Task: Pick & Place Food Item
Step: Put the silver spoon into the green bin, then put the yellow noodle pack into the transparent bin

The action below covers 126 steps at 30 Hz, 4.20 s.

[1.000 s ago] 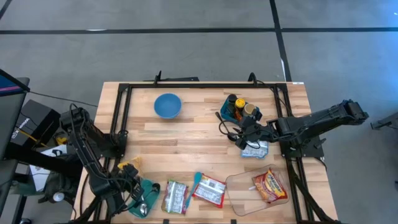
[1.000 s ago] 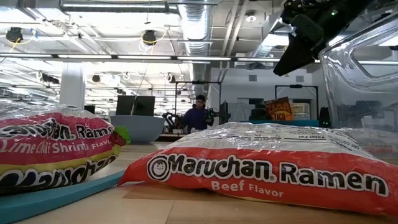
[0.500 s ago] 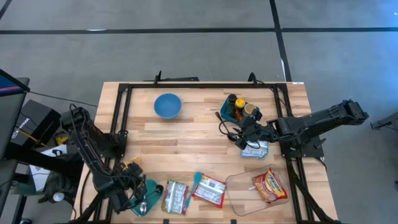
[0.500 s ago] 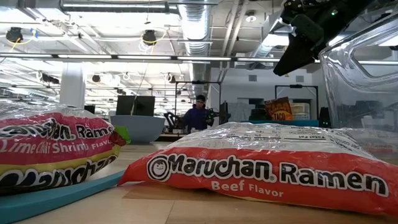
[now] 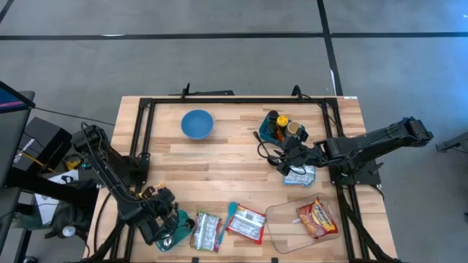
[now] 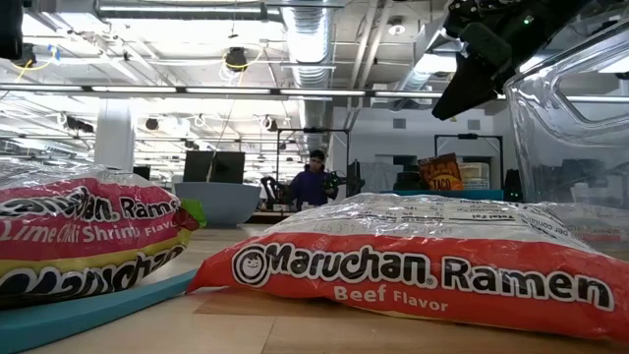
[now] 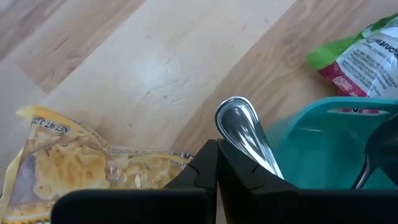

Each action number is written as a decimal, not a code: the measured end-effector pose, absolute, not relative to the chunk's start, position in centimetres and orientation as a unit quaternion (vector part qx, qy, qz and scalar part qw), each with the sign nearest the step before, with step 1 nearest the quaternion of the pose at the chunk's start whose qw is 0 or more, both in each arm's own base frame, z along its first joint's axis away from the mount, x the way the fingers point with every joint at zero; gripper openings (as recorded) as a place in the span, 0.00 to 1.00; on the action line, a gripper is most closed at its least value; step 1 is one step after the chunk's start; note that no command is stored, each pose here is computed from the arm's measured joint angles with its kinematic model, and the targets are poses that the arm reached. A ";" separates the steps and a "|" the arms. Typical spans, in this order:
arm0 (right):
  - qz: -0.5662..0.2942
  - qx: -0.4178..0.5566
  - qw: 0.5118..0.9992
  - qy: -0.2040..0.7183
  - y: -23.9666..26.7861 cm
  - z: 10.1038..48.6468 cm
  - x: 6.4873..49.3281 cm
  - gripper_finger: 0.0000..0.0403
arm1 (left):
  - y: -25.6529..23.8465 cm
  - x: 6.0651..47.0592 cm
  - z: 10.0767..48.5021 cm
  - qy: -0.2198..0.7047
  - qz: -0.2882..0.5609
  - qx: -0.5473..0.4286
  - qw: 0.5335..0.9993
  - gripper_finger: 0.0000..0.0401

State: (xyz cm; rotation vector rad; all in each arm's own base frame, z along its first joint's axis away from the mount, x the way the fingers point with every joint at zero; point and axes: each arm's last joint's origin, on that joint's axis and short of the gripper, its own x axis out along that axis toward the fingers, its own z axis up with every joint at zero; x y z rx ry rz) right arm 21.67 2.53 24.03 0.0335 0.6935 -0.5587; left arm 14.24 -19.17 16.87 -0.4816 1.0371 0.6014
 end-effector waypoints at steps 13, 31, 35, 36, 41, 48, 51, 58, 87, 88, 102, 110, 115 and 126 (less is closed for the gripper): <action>-0.270 0.016 0.902 0.335 2.5 24.0 21.7 0.37 | -18.3 13.7 18.7 0.473 0.269 -0.242 0.803 0.00; -0.271 0.016 0.903 0.334 2.5 24.1 21.7 0.37 | -12.2 12.5 22.4 0.537 0.356 -0.245 0.724 0.00; -0.271 0.016 0.903 0.334 2.5 24.1 21.7 0.37 | -12.0 12.3 22.6 0.564 0.351 -0.268 0.698 0.00; -0.271 0.016 0.903 0.334 2.5 24.1 21.7 0.37 | -11.9 12.2 22.7 0.572 0.350 -0.274 0.689 0.00; -0.271 0.016 0.903 0.334 2.5 24.1 21.7 0.37 | -12.0 11.8 22.7 0.609 0.355 -0.292 0.647 0.00; -0.271 0.016 0.903 0.334 2.5 24.1 21.7 0.37 | -11.6 11.0 22.8 0.643 0.387 -0.283 0.597 0.00; -0.271 0.016 0.903 0.334 2.5 24.1 21.7 0.37 | -11.4 10.8 22.6 0.645 0.390 -0.281 0.594 0.00; -0.270 0.016 0.903 0.334 2.5 24.1 21.7 0.37 | -10.5 9.3 20.9 0.659 0.380 -0.308 0.571 0.00; -0.271 0.018 0.903 0.332 2.5 24.1 21.7 0.37 | -12.7 10.1 18.3 0.695 0.278 -0.307 0.588 0.00; -0.271 0.018 0.903 0.332 2.5 24.1 21.7 0.37 | -12.8 10.1 18.2 0.701 0.278 -0.306 0.582 0.00; -0.272 0.018 0.903 0.332 2.5 24.1 21.7 0.37 | -13.5 10.6 17.3 0.692 0.250 -0.324 0.595 0.00; -0.271 0.018 0.903 0.332 2.5 24.1 21.7 0.37 | -13.2 10.5 16.1 0.665 0.255 -0.325 0.622 0.00; -0.271 0.018 0.903 0.332 2.5 24.1 21.7 0.37 | -13.1 10.8 16.1 0.636 0.261 -0.322 0.651 0.00; -0.271 0.017 0.903 0.332 2.5 24.1 21.7 0.37 | -12.6 11.3 16.2 0.546 0.285 -0.300 0.728 0.00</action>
